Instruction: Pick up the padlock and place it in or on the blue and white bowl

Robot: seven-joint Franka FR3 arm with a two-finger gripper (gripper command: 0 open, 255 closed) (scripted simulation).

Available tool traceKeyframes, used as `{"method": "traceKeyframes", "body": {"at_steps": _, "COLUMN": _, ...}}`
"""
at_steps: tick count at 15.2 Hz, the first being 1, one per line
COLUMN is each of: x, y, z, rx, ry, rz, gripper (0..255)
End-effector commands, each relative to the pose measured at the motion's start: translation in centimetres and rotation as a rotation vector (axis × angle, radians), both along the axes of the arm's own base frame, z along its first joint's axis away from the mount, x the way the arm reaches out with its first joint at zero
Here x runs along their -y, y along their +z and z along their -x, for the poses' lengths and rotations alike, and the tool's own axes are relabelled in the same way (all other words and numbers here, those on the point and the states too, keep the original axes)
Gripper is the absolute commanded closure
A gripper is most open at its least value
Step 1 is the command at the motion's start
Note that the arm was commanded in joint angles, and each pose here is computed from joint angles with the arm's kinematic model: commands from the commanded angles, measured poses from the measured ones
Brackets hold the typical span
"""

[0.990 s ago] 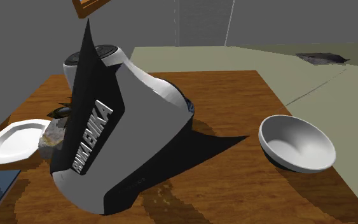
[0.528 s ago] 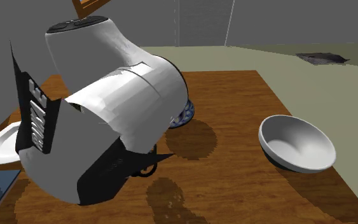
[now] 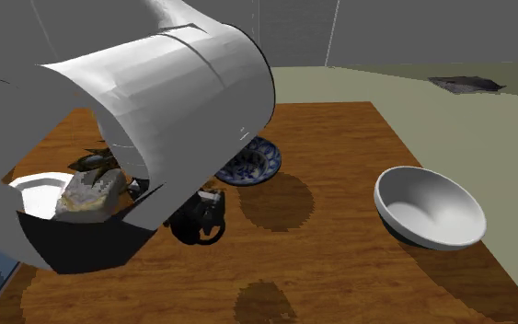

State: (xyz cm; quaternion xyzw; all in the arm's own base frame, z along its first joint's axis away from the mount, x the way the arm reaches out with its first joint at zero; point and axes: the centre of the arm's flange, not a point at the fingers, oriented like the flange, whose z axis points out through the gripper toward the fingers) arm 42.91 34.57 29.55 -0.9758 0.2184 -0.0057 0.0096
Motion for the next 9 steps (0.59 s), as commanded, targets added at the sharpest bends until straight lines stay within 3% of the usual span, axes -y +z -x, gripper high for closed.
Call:
{"method": "traceKeyframes", "body": {"at_steps": 1, "x": -0.1, "y": 1.0, "z": 0.0, "rx": 0.0, "ry": 0.0, "rz": 0.0, "gripper": 255}}
{"method": "traceKeyframes", "body": {"at_steps": 9, "x": 0.7, "y": 4.3, "z": -1.1, "rx": 0.0, "ry": 0.0, "rz": 0.0, "gripper": 255}}
